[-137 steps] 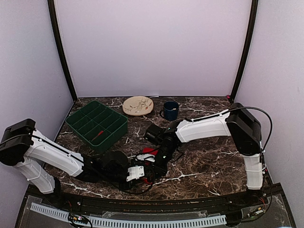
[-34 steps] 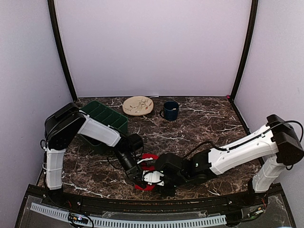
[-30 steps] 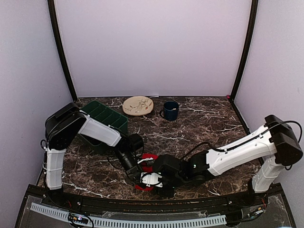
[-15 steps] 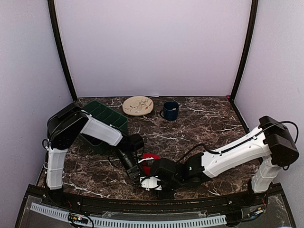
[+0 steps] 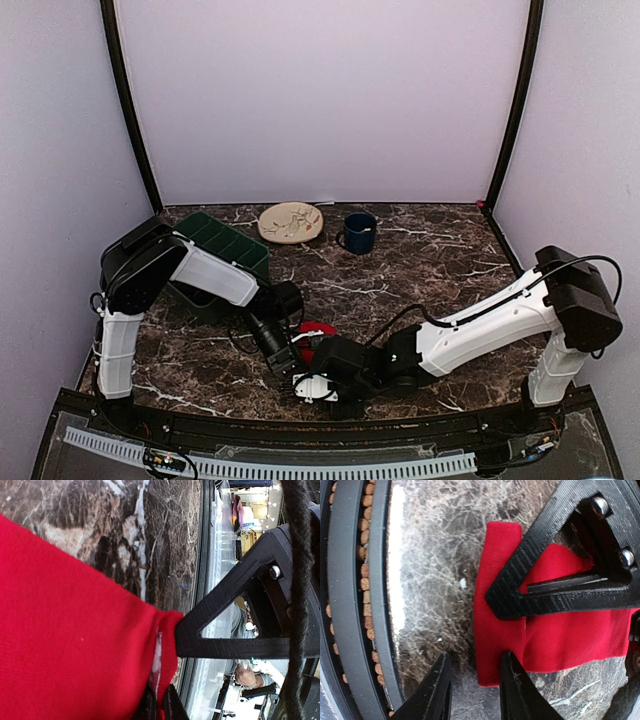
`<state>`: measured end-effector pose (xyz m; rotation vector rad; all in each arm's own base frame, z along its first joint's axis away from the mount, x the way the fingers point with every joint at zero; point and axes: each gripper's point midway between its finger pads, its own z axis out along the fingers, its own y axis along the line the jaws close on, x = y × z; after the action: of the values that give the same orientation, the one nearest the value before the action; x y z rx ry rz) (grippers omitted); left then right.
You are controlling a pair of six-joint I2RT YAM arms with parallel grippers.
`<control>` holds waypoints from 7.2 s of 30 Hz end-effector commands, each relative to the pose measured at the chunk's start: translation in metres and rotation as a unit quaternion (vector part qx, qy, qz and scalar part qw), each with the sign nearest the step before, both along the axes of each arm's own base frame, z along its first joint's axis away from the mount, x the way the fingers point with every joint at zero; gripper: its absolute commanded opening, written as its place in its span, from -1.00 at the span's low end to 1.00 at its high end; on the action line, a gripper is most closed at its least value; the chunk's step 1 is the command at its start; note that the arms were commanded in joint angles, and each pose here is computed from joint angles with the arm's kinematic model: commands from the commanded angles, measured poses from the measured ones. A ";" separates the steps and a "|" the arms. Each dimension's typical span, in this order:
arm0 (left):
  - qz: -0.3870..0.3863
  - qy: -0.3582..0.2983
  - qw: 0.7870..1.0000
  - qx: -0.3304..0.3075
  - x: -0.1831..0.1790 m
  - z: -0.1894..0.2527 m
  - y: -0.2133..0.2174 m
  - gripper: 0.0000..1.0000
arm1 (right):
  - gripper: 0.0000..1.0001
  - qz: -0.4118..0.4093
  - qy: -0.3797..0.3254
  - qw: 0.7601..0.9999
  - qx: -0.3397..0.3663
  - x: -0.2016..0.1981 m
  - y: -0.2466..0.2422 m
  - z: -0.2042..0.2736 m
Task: Roll the socks
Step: Roll the sock at the center of the board.
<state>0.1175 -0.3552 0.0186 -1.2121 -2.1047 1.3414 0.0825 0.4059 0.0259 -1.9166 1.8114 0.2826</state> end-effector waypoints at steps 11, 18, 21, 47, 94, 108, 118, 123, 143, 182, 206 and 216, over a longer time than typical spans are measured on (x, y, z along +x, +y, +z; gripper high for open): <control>-0.007 -0.007 1.000 0.019 0.001 -0.013 0.007 -1.00 | -0.33 -0.002 -0.048 0.999 -0.018 0.013 0.002 -0.010; -0.008 -0.003 1.000 0.019 -0.001 -0.013 0.008 -1.00 | -0.33 -0.002 -0.059 0.998 -0.036 0.018 -0.004 -0.018; -0.009 -0.002 1.000 0.019 -0.001 -0.012 0.008 -1.00 | -0.34 0.001 -0.057 0.997 -0.046 0.020 -0.007 -0.021; 0.034 -0.049 0.996 0.068 0.028 -0.030 0.016 -0.65 | -1.00 -0.023 0.058 0.994 -0.092 0.015 -0.030 -0.043; 0.147 -0.152 0.974 0.082 0.078 -0.003 0.060 -0.44 | -1.00 -0.056 0.205 0.976 -0.051 0.014 -0.027 -0.027; 0.173 -0.236 0.954 0.064 0.094 0.013 0.065 -0.44 | -1.00 -0.060 0.335 0.940 -0.032 0.011 -0.027 -0.019; 0.185 -0.340 0.922 -0.016 0.091 0.048 0.061 -0.36 | -1.00 -0.073 0.430 0.900 -0.009 0.014 -0.023 -0.013; 0.148 -0.390 0.906 -0.069 0.068 0.060 0.049 -0.24 | -1.00 -0.077 0.465 0.882 0.005 0.017 -0.022 -0.008; -0.017 -0.484 0.857 -0.175 0.003 0.063 0.021 -0.21 | -1.00 -0.093 0.541 0.836 0.021 0.024 -0.014 0.003; -0.114 -0.468 0.861 -0.165 -0.007 0.017 -0.012 -0.22 | -1.00 -0.097 0.558 0.824 0.027 0.012 -0.025 0.002; -0.153 -0.432 0.877 -0.146 -0.016 0.000 -0.016 -0.68 | -1.00 -0.098 0.557 0.824 0.035 0.013 -0.024 0.003; -0.165 -0.416 0.886 -0.120 -0.017 -0.009 -0.011 -0.75 | -0.66 -0.130 0.546 0.826 0.051 0.024 -0.032 0.003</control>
<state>0.1081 -0.3774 0.0211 -2.5233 -2.1059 1.0891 0.0940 0.3789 0.0249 -1.5085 2.6055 1.6436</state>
